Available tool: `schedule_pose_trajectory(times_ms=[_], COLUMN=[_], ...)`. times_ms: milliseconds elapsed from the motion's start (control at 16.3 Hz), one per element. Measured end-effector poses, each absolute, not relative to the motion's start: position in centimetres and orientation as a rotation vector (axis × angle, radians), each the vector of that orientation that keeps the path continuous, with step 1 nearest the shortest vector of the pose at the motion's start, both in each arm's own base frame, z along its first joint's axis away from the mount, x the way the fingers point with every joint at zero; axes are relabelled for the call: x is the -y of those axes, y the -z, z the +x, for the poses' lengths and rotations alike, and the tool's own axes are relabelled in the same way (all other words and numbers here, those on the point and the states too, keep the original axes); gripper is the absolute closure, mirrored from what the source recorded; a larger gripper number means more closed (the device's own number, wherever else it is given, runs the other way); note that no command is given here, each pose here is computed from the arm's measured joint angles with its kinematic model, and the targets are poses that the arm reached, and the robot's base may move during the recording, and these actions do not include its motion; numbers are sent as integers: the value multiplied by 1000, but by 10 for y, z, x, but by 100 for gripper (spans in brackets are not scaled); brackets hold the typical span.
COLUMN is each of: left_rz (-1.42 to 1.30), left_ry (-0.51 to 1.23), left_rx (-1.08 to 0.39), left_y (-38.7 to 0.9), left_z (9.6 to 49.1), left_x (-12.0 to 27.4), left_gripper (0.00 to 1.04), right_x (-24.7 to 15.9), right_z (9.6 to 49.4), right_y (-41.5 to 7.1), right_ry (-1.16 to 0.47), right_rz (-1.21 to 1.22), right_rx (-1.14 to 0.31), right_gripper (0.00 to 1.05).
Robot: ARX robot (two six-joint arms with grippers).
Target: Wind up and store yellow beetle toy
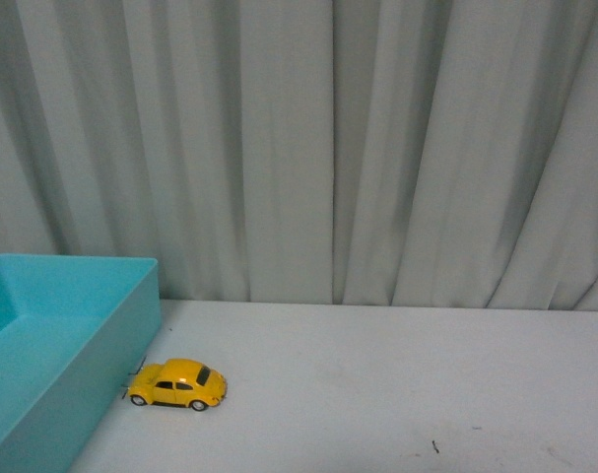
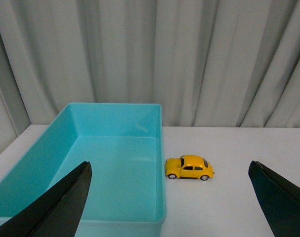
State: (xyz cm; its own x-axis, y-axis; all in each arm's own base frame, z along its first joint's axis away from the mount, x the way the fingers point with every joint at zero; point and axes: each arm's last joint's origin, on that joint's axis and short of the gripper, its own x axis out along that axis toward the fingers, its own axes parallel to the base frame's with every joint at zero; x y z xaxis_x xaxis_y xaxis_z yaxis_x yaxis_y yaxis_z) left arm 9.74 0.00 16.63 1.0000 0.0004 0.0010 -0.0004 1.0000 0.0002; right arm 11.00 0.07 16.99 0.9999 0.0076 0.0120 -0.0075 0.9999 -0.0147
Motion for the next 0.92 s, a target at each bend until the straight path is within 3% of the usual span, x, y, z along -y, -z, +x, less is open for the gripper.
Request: schedule_pose_trajectory(times_ms=[615,923], left_rz=[0,0], left_ry=[0,0], left_rx=[1,1], left_y=[-166,-166], left_z=[97,97], left_x=[0,0], left_gripper=[7,7], right_x=[-1,0], right_z=[97,97], right_y=[-167,-167], right_ry=[-5,-5], right_rz=[-15,-15], right_rx=[5,4], right_gripper=[101,42])
